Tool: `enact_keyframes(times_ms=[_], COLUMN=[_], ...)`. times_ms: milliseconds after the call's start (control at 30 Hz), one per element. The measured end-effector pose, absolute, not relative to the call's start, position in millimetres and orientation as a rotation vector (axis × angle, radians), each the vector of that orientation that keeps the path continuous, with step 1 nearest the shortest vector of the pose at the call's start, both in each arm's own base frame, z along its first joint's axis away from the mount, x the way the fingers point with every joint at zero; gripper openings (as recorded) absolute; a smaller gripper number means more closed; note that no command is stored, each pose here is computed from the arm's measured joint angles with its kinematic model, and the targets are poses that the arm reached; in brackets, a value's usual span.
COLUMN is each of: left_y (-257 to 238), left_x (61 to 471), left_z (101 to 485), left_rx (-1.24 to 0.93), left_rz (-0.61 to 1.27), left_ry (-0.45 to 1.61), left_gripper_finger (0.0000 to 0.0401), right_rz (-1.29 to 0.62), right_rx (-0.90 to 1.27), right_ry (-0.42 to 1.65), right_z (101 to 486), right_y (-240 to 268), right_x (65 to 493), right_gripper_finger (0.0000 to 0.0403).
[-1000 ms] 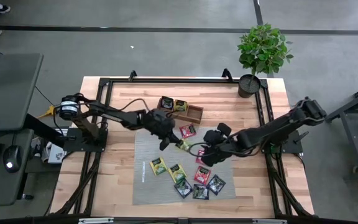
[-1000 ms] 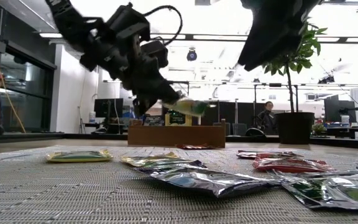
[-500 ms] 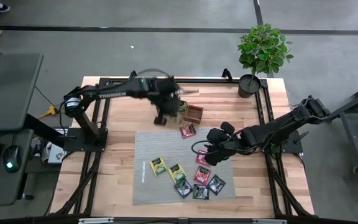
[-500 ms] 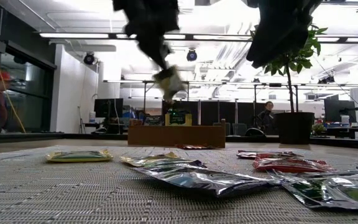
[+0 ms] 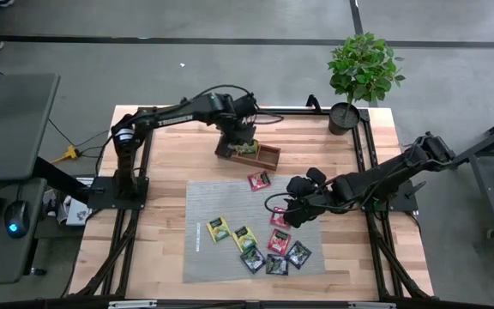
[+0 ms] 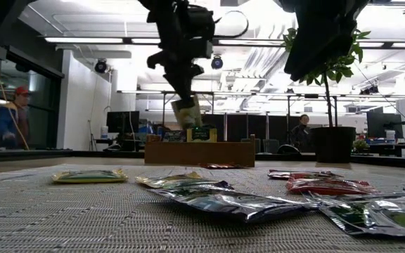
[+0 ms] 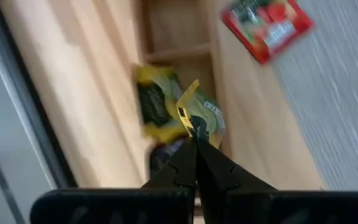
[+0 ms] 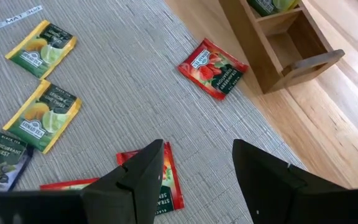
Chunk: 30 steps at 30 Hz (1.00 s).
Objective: Pick & Place Tea
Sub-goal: Put the yellow tea bag into the middle section of the wooden organizer
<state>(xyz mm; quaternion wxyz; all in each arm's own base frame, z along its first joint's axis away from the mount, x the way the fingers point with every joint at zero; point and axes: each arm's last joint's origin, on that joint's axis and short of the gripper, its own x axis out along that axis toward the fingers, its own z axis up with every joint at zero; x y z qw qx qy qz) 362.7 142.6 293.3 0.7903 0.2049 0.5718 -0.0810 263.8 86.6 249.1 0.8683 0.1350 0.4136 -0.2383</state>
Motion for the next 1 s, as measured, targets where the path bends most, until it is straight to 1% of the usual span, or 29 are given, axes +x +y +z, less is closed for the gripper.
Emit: enact_keyframes(times_ms=[100,167,267,333,433,533,1000], left_y=[145.0,145.1,148.1,147.3,148.7,149.6,150.5], left_x=[371.9,370.7,379.4,377.2,380.8,383.0,385.6], left_z=[289.1,281.3,273.7,269.7,269.2,261.6,265.2], left_rx=[0.485,0.469,0.493,0.482,0.500,0.496,0.526], left_rz=[-0.166,-0.189,-0.190,-0.211,-0.205,-0.218,-0.216], left_ry=[1.205,1.250,1.229,1.264,1.241,1.259,1.216], left_gripper_finger=[0.0000,0.0000,0.0000,0.0000,0.0000,0.0000,0.0000], right_rz=[-0.499,-0.501,-0.512,-0.514,-0.515,-0.516,-0.518], right_rx=[0.283,0.287,0.298,0.298,0.298,0.300,0.297], right_ry=[0.865,0.864,0.859,0.858,0.859,0.861,0.863], right_z=[249.1,249.1,249.1,249.1,249.1,248.9,248.8], right_y=[86.6,86.6,86.5,86.4,86.4,86.3,86.2], right_x=[263.8,263.8,263.6,263.6,263.5,263.3,263.1], right_gripper_finger=[0.0188,0.0188,0.0188,0.0188,0.0188,0.0188,0.0188])
